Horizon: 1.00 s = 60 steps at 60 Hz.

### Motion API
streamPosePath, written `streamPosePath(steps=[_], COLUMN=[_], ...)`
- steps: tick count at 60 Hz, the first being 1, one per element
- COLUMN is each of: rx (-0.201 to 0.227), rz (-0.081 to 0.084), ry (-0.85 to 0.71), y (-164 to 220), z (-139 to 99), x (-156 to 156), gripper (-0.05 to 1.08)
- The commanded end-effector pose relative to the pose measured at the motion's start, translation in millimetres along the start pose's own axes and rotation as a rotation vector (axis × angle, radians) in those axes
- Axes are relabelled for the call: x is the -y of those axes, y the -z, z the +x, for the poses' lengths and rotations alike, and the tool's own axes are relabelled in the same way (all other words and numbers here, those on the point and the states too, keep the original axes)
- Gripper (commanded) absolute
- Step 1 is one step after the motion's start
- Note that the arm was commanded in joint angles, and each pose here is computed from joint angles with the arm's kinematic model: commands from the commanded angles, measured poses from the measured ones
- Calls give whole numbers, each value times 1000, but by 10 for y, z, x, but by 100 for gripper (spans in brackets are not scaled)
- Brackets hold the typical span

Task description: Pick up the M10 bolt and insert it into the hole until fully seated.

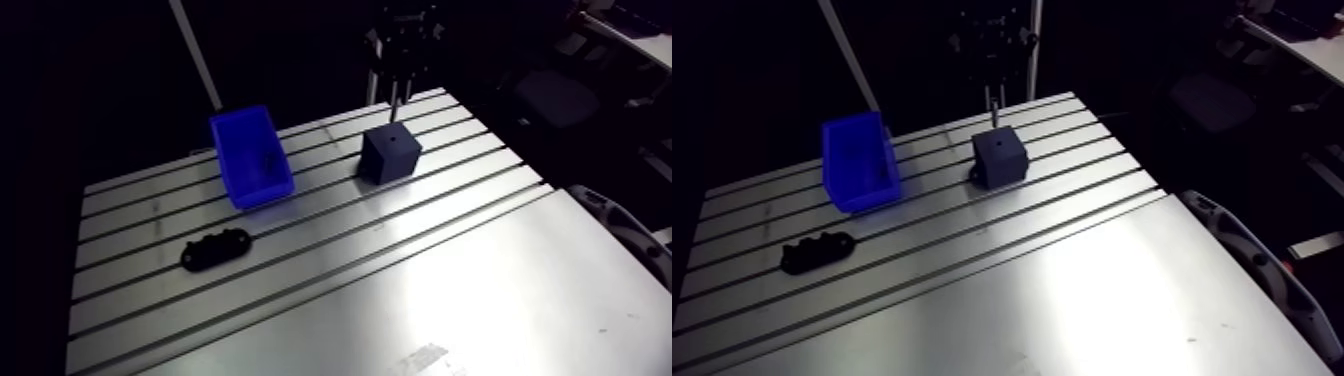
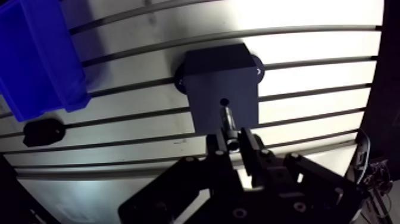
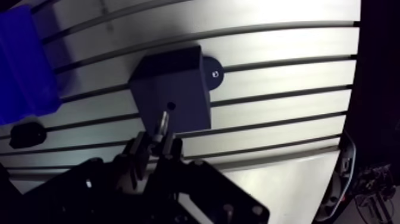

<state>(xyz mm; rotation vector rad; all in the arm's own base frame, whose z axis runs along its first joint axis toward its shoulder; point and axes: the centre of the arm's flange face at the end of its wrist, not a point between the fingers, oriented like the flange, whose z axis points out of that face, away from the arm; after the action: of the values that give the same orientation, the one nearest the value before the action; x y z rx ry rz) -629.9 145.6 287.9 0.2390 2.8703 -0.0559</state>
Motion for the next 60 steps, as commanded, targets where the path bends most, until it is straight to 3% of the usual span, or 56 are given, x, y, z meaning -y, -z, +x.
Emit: streamPosePath(steps=[1,60], rx=[9,8], rz=[-10,-11], ry=[-1,-4], y=[-36,-125], z=[-12,-19], x=[-17,-10], gripper=[108,108])
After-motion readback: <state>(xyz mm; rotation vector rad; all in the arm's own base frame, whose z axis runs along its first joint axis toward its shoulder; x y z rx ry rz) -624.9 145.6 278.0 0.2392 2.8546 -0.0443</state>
